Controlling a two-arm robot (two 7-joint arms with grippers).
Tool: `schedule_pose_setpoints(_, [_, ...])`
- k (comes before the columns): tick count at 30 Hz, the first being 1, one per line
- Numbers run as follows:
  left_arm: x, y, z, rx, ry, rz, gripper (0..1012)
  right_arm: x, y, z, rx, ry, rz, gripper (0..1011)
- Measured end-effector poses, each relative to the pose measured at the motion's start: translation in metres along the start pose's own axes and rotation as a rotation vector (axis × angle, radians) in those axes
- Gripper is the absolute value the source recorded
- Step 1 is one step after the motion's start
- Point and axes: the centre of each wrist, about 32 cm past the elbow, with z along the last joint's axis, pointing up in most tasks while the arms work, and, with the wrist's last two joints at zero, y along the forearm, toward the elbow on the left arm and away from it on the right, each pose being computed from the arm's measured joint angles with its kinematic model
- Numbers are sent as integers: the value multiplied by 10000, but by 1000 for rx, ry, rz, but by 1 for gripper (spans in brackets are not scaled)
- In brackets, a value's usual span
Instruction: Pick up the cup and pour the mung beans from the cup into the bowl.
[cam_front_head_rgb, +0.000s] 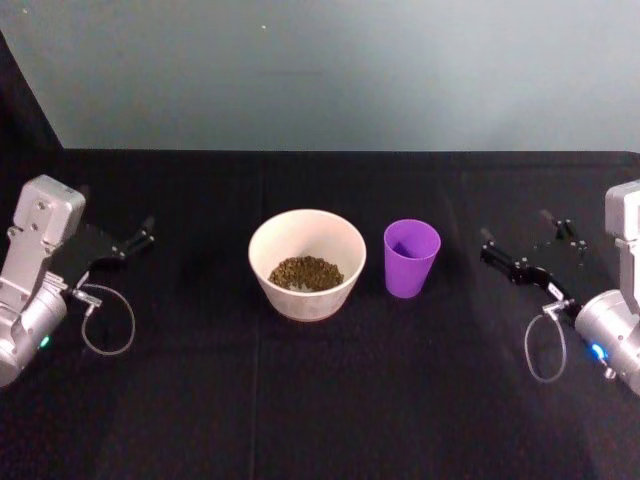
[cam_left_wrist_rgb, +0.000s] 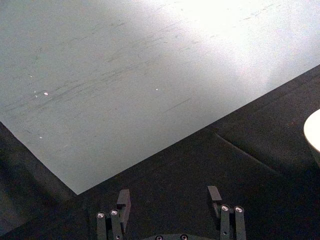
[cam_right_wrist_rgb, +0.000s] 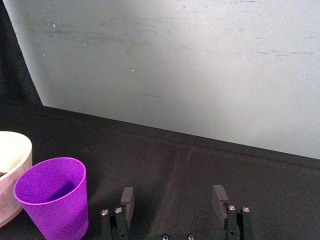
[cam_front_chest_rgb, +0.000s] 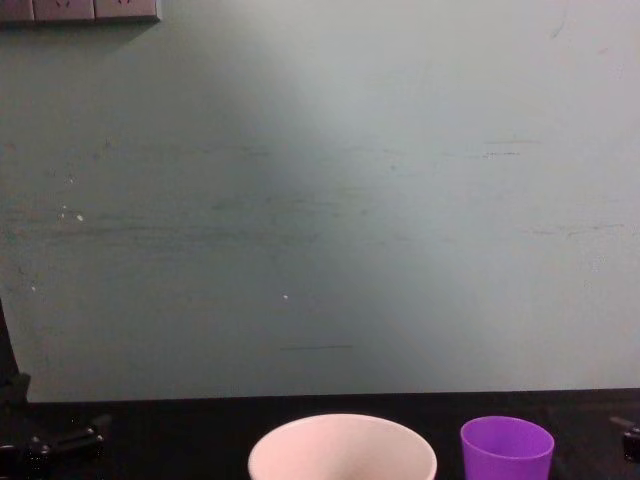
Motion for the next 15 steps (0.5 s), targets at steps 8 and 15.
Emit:
schedule_pose_setpoints(8, [0,0,0,0,0,0,1000,6,3,7,1,6,-1,1003])
schedule_pose_setpoints(15, [0,0,0,0,0,0,1000,10,4,10,1,8,-2,1003])
